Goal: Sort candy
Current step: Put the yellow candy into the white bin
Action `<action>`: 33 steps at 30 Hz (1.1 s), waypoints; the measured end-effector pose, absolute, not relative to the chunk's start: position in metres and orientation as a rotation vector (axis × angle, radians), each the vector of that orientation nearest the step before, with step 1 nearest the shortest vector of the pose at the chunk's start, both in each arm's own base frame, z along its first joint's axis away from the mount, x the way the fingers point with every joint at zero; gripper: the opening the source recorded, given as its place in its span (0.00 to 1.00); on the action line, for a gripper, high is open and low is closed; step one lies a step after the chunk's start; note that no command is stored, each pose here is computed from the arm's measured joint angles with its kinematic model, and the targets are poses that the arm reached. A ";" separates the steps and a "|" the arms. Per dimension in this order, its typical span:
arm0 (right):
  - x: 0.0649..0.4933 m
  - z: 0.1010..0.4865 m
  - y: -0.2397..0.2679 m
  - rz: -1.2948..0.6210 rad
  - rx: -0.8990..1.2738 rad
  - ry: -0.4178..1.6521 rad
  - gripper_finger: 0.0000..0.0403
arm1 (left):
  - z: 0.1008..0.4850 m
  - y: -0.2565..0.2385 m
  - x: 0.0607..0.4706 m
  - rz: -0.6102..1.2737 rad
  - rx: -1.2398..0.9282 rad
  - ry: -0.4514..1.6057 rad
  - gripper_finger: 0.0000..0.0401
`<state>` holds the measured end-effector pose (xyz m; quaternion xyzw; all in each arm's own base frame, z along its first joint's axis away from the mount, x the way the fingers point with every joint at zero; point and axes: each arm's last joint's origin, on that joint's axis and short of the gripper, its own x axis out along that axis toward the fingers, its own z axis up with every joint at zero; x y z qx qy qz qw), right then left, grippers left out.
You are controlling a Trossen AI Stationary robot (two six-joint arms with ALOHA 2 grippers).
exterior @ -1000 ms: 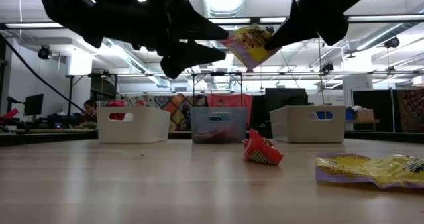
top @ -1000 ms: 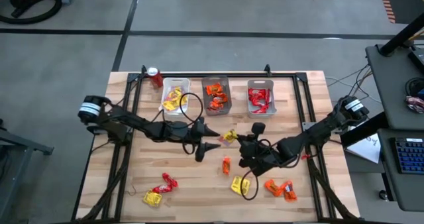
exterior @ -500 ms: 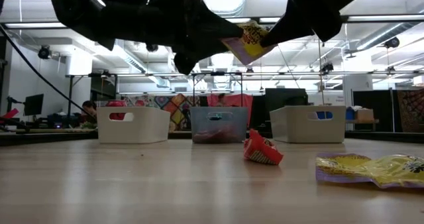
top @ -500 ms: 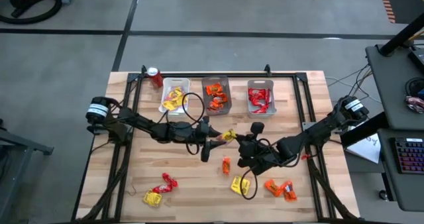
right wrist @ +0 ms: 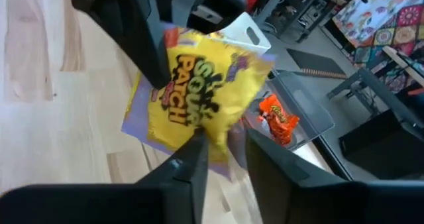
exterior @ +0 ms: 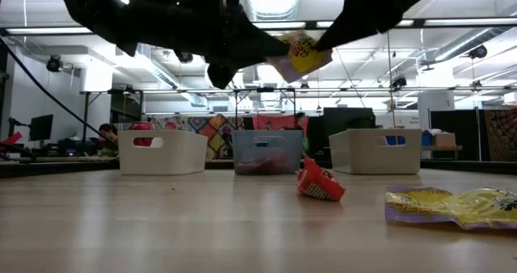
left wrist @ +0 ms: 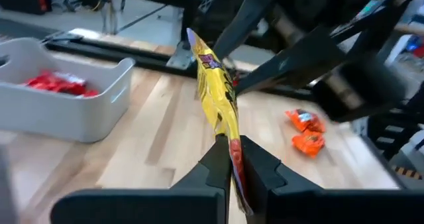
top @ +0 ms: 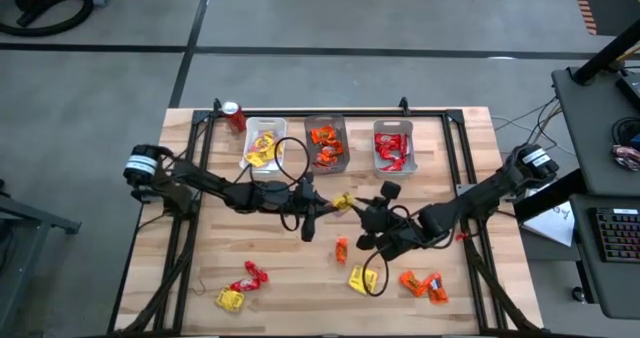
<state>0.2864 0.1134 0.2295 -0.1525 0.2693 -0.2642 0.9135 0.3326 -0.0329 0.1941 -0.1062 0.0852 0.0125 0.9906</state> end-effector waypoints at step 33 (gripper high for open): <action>0.280 0.246 0.105 -0.586 -0.189 0.485 0.39 | 0.212 0.139 0.190 0.972 -0.406 0.721 0.01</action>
